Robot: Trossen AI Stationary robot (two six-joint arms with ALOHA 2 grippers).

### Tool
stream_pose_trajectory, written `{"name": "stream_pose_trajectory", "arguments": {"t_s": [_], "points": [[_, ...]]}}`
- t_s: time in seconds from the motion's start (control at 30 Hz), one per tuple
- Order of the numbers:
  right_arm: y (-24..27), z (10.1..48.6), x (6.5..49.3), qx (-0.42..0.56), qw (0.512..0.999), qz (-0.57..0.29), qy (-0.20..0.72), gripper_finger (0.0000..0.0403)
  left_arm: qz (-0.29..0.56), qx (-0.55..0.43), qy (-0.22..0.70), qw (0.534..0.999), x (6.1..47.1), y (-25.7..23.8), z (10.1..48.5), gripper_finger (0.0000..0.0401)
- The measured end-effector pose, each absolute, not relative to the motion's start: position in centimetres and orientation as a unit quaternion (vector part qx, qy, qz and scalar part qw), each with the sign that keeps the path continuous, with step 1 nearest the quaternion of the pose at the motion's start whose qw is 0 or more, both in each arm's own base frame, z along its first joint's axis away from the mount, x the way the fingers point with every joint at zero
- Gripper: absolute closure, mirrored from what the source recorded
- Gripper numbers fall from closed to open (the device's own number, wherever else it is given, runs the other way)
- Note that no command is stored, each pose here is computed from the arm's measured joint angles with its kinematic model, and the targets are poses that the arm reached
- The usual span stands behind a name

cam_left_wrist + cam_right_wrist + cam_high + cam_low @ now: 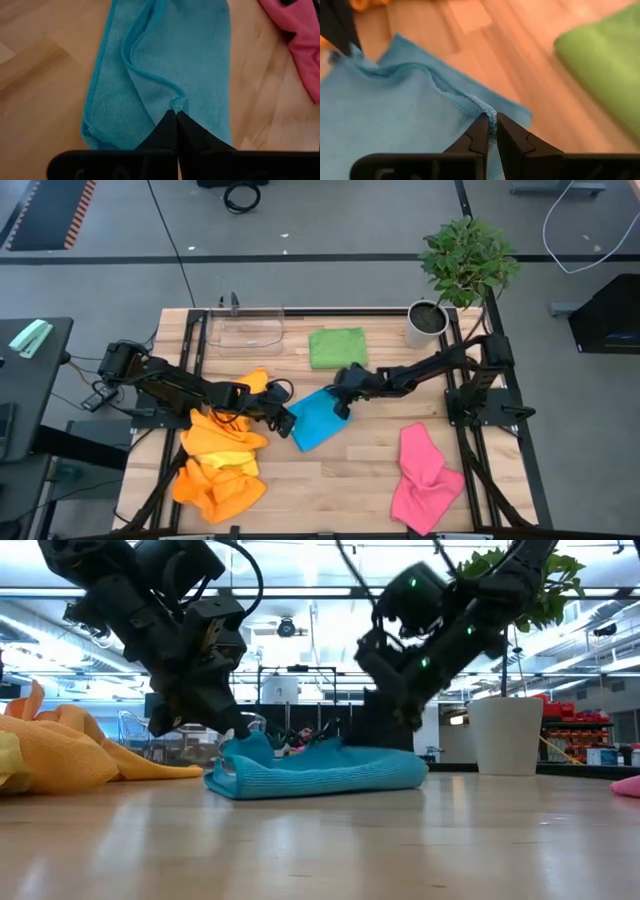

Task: Fold microfiber towels
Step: Fold the blue towel

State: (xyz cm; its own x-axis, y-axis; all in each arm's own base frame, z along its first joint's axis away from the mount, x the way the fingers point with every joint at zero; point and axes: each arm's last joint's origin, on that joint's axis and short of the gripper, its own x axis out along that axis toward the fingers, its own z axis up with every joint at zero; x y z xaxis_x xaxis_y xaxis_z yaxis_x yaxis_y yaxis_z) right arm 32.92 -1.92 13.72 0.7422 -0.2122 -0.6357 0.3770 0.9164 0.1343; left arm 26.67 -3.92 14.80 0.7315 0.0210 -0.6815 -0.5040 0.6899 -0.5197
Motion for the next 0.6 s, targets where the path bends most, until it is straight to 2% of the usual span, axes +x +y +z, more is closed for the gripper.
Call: {"name": "stream_pose_trajectory", "arguments": {"t_s": [0.13,0.43,0.6], "points": [[-2.6,14.1,33.0,0.115,0.93,-0.162,0.308,0.0363,0.153,-0.363,0.333,0.857,26.7,-3.9,14.8,0.04],[-4.8,9.8,34.2,0.141,0.925,-0.16,0.315,0.0363,0.154,-0.362,0.335,0.856,26.6,-3.9,14.8,0.04],[-4.6,8.6,35.0,0.151,0.922,-0.153,0.323,0.0363,0.163,-0.358,0.345,0.852,26.5,-3.9,14.6,0.04]]}}
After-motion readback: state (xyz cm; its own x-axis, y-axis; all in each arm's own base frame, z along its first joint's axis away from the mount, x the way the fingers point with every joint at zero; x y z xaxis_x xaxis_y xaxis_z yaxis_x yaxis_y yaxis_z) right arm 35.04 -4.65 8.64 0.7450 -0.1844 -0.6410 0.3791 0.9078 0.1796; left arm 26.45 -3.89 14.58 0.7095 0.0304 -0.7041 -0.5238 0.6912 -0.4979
